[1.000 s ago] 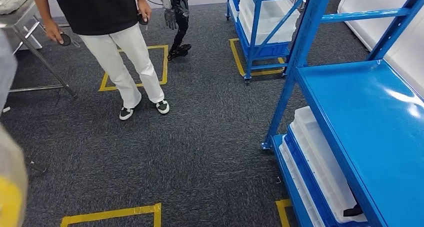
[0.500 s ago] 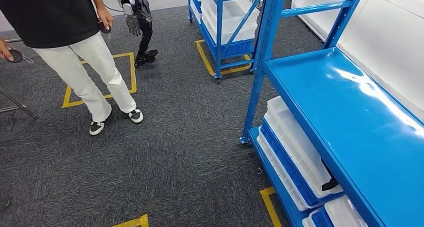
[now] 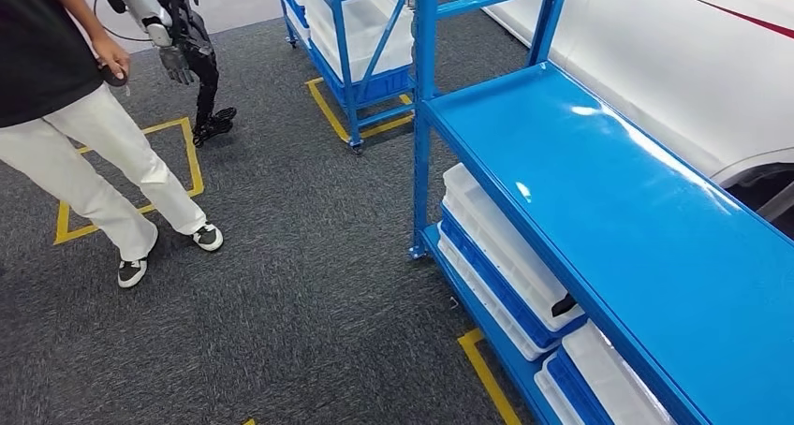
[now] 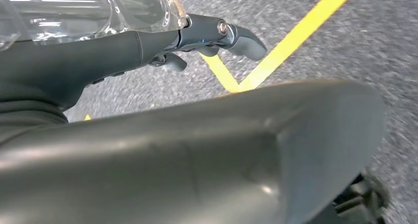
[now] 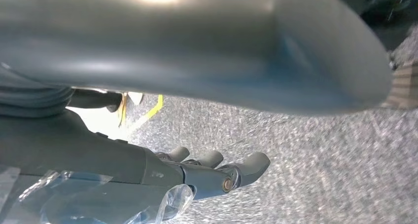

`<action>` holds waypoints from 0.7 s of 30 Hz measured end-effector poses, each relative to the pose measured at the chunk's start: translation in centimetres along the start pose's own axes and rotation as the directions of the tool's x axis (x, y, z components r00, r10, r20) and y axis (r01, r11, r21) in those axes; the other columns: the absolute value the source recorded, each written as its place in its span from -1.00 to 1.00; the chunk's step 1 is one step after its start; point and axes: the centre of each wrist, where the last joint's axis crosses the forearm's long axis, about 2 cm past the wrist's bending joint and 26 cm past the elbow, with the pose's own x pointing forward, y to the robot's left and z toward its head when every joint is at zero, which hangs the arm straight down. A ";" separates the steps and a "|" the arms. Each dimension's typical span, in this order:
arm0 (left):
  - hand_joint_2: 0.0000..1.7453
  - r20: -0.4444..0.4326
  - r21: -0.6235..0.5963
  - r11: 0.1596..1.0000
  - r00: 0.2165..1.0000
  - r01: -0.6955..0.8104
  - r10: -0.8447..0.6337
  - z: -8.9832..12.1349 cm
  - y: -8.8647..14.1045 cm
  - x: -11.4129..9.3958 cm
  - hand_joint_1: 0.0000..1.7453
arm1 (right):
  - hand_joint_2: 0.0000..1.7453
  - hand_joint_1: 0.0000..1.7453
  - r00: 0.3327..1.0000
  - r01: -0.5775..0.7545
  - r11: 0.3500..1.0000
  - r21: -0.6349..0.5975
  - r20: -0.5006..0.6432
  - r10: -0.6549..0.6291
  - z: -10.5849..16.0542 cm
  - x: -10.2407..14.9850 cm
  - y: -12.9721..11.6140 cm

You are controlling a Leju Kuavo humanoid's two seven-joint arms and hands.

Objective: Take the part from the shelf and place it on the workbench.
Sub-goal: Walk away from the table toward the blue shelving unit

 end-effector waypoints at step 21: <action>-1.00 -0.011 -0.014 1.000 1.000 0.000 0.000 0.1 -0.3 -0.5 -1.00 | -1.00 -1.00 1.000 0.015 1.000 -0.004 -0.014 -0.016 0.0 -0.1 -0.1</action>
